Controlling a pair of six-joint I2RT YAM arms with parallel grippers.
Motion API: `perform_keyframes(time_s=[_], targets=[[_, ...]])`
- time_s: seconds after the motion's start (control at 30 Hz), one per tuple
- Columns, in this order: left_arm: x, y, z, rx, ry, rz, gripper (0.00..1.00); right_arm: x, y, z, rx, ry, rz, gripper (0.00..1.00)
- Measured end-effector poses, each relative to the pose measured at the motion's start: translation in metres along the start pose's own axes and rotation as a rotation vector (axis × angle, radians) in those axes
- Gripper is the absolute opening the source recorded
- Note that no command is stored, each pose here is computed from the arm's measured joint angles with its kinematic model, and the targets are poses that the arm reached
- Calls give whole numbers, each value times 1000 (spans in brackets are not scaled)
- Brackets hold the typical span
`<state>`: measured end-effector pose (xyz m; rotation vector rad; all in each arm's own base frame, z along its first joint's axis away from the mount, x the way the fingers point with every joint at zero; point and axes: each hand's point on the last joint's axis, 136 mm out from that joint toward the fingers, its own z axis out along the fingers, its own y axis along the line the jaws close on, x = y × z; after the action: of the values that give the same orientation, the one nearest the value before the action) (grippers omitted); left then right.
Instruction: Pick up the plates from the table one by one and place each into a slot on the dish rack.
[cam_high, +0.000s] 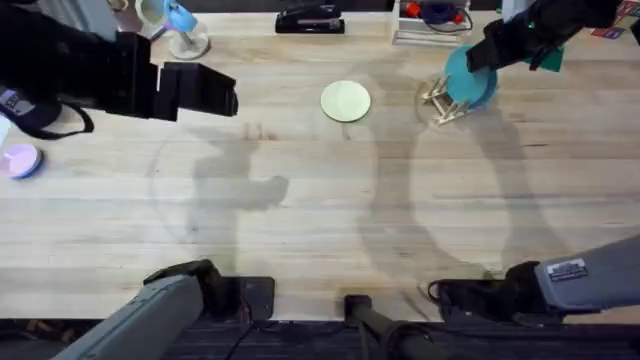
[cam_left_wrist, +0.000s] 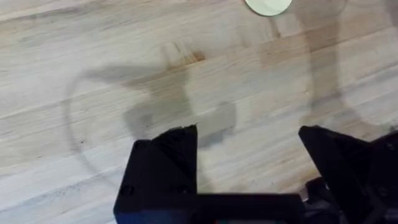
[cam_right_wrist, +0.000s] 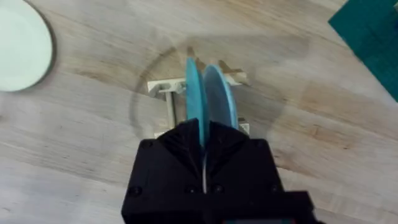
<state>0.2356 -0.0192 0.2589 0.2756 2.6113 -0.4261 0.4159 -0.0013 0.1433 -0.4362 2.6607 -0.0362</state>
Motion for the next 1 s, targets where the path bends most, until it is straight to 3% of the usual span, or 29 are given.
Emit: perform_keyframes(time_s=[0.2, 0.43, 1.0], targets=[[0, 0, 0, 0, 0, 0, 995, 0, 1, 0, -2, 0, -3, 30], [0, 0, 0, 0, 0, 0, 994, -1, 1, 0, -1, 0, -6, 110], [0, 0, 0, 0, 0, 0, 994, -2, 1, -4, 3, -12, -6, 133]])
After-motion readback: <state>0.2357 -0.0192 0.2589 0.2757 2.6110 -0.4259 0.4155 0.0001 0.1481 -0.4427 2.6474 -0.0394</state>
